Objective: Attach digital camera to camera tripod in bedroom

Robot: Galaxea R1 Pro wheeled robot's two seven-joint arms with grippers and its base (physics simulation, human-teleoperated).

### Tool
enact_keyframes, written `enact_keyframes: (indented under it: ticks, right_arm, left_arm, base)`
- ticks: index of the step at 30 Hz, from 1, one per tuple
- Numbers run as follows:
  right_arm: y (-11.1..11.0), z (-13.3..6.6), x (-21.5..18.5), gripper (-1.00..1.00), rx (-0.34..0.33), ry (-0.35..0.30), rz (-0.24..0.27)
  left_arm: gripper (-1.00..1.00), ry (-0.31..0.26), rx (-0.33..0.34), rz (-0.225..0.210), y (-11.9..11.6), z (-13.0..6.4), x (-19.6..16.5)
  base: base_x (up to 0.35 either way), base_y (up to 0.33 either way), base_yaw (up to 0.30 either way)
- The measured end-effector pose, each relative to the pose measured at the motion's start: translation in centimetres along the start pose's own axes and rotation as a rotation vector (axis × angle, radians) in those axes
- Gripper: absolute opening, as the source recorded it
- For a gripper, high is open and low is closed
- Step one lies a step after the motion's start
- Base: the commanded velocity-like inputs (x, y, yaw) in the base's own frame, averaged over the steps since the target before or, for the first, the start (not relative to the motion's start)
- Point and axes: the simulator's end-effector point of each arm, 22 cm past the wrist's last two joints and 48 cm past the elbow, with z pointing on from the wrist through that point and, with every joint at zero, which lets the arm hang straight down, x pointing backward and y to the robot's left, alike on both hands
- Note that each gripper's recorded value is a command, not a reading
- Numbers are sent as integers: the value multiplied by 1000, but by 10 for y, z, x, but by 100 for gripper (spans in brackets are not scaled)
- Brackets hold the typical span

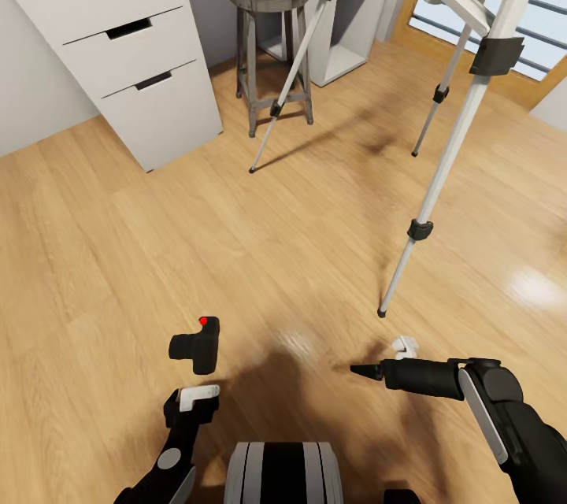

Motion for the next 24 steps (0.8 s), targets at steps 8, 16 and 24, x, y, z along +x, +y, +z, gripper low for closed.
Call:
enact_keyframes:
  ticks: [8, 16, 24]
  right_arm:
    - [0, 0, 0, 100, 0, 0, 0]
    - [0, 0, 0, 100, 0, 0, 0]
    - [0, 0, 0, 100, 0, 0, 0]
  left_arm:
    - [100, 3, 2, -2, -2, -1, 1]
    - [100, 15, 12, -12, -13, -3, 4]
    - [100, 12, 13, -16, -14, -3, 4]
  base:
    - [0, 0, 0]
    - [120, 0, 0]
    - [89, 0, 0]
